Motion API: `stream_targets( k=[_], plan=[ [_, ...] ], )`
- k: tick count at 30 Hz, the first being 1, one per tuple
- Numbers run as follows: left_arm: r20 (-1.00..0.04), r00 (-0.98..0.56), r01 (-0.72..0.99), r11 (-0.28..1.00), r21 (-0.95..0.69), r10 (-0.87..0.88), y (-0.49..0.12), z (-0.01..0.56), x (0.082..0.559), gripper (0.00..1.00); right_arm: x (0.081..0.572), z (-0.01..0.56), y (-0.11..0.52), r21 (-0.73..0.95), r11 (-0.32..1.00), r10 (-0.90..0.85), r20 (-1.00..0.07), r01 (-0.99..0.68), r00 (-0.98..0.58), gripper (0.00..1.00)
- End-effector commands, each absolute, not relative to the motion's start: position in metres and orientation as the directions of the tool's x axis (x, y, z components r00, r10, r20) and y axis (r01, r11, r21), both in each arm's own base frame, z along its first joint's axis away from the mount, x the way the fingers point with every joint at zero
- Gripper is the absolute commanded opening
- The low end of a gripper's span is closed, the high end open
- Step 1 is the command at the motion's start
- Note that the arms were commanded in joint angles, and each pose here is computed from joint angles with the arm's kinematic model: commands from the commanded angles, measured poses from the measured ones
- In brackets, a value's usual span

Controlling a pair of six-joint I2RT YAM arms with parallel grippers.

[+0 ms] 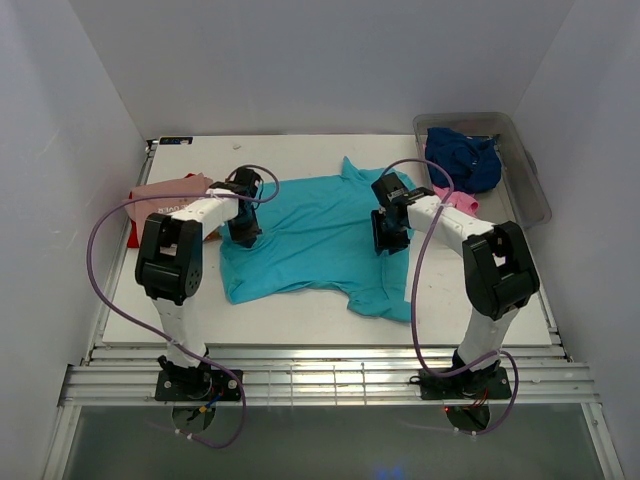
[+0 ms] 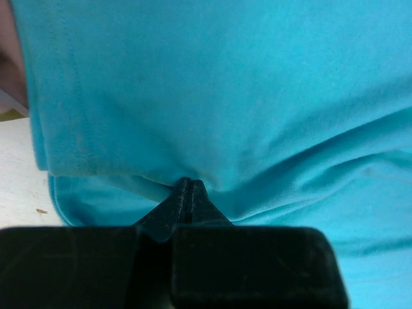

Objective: Fold and stack the t-shirts
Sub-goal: Flatten out the tshirt

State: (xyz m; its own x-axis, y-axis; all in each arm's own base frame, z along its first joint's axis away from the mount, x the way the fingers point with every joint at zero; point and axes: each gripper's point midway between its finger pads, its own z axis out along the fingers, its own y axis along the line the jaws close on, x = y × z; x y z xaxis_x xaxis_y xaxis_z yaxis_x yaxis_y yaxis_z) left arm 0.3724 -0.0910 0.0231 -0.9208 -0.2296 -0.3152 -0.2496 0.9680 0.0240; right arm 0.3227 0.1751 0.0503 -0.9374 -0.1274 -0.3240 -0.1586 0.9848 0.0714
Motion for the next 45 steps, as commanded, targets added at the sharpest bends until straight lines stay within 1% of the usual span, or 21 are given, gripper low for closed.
stream_targets(
  k=[1,2,4,6,7,8,11,12,14,16,19,21,24,25,27,28,30,33,34,39,45],
  plan=[
    [-0.428,-0.871,-0.268,0.964,0.001,-0.241,-0.088,0.058,0.394,0.00,0.324,0.042,0.177,0.071,0.985,-0.129,-0.317,-0.159,-0.939,0.41],
    [-0.457,-0.856,-0.262,0.965,-0.016,-0.240,-0.089,0.070,0.397,0.01,0.325,0.041,0.176,0.065,0.985,-0.131,-0.316,-0.159,-0.940,0.41],
    [-0.511,-0.826,-0.247,0.968,-0.052,-0.238,-0.092,0.087,0.407,0.10,0.324,0.038,0.174,0.054,0.986,-0.136,-0.312,-0.161,-0.940,0.41],
    [-0.562,-0.791,-0.237,0.968,-0.081,-0.240,-0.093,0.109,0.411,0.17,0.323,0.035,0.172,0.043,0.986,-0.139,-0.306,-0.160,-0.942,0.41],
    [-0.584,-0.776,-0.231,0.969,-0.089,-0.239,-0.093,0.116,0.414,0.32,0.322,0.035,0.172,0.039,0.986,-0.142,-0.308,-0.161,-0.941,0.41],
    [-0.599,-0.764,-0.226,0.969,-0.096,-0.238,-0.092,0.123,0.414,0.38,0.322,0.034,0.171,0.039,0.987,-0.139,-0.308,-0.158,-0.941,0.40],
    [-0.654,-0.716,-0.215,0.969,-0.123,-0.242,-0.090,0.149,0.411,0.53,0.320,0.032,0.171,0.042,0.986,-0.142,-0.299,-0.161,-0.944,0.29],
    [-0.666,-0.705,-0.210,0.969,-0.130,-0.242,-0.089,0.156,0.409,0.54,0.320,0.032,0.171,0.043,0.986,-0.139,-0.299,-0.158,-0.944,0.19],
    [-0.702,-0.667,-0.200,0.968,-0.154,-0.250,-0.088,0.175,0.403,0.57,0.320,0.037,0.171,0.046,0.986,-0.136,-0.307,-0.157,-0.942,0.14],
    [-0.735,-0.628,-0.183,0.966,-0.181,-0.257,-0.087,0.196,0.398,0.57,0.320,0.043,0.171,0.049,0.986,-0.135,-0.314,-0.158,-0.940,0.14],
    [-0.741,-0.631,-0.128,0.973,-0.193,-0.230,-0.092,0.202,0.391,0.57,0.322,0.053,0.171,0.053,0.984,-0.143,-0.339,-0.170,-0.930,0.13],
    [-0.728,-0.644,-0.120,0.970,-0.210,-0.237,-0.095,0.202,0.385,0.57,0.321,0.058,0.172,0.062,0.982,-0.146,-0.353,-0.179,-0.924,0.08],
    [-0.680,-0.678,-0.121,0.955,-0.269,-0.277,-0.103,0.192,0.366,0.56,0.318,0.068,0.168,0.055,0.982,-0.148,-0.373,-0.181,-0.916,0.08],
    [-0.647,-0.697,-0.132,0.942,-0.308,-0.309,-0.108,0.178,0.356,0.55,0.317,0.075,0.163,0.043,0.986,-0.134,-0.389,-0.163,-0.912,0.08],
    [-0.650,-0.679,-0.125,0.926,-0.358,-0.342,-0.111,0.180,0.347,0.55,0.309,0.084,0.154,0.029,0.989,-0.120,-0.415,-0.145,-0.902,0.08],
    [-0.620,-0.698,-0.142,0.918,-0.371,-0.358,-0.112,0.164,0.335,0.54,0.306,0.086,0.147,0.011,0.993,-0.104,-0.430,-0.120,-0.897,0.08],
    [-0.635,-0.675,-0.131,0.908,-0.398,-0.376,-0.112,0.168,0.324,0.53,0.297,0.088,0.139,0.000,0.994,-0.095,-0.440,-0.106,-0.893,0.08],
    [-0.635,-0.670,-0.133,0.903,-0.408,-0.385,-0.110,0.154,0.309,0.52,0.278,0.085,0.122,-0.025,0.997,-0.073,-0.446,-0.069,-0.892,0.08],
    [-0.645,-0.659,-0.124,0.901,-0.415,-0.387,-0.110,0.157,0.305,0.52,0.275,0.088,0.113,-0.050,0.998,-0.061,-0.465,-0.043,-0.883,0.08],
    [-0.624,-0.679,-0.116,0.896,-0.430,-0.387,-0.111,0.139,0.284,0.52,0.243,0.069,0.081,-0.132,0.991,-0.029,-0.445,0.033,-0.895,0.08],
    [-0.628,-0.672,-0.061,0.874,-0.482,-0.393,-0.115,0.145,0.259,0.51,0.236,0.067,0.041,-0.268,0.955,-0.006,-0.454,0.130,-0.891,0.09]
  ],
)
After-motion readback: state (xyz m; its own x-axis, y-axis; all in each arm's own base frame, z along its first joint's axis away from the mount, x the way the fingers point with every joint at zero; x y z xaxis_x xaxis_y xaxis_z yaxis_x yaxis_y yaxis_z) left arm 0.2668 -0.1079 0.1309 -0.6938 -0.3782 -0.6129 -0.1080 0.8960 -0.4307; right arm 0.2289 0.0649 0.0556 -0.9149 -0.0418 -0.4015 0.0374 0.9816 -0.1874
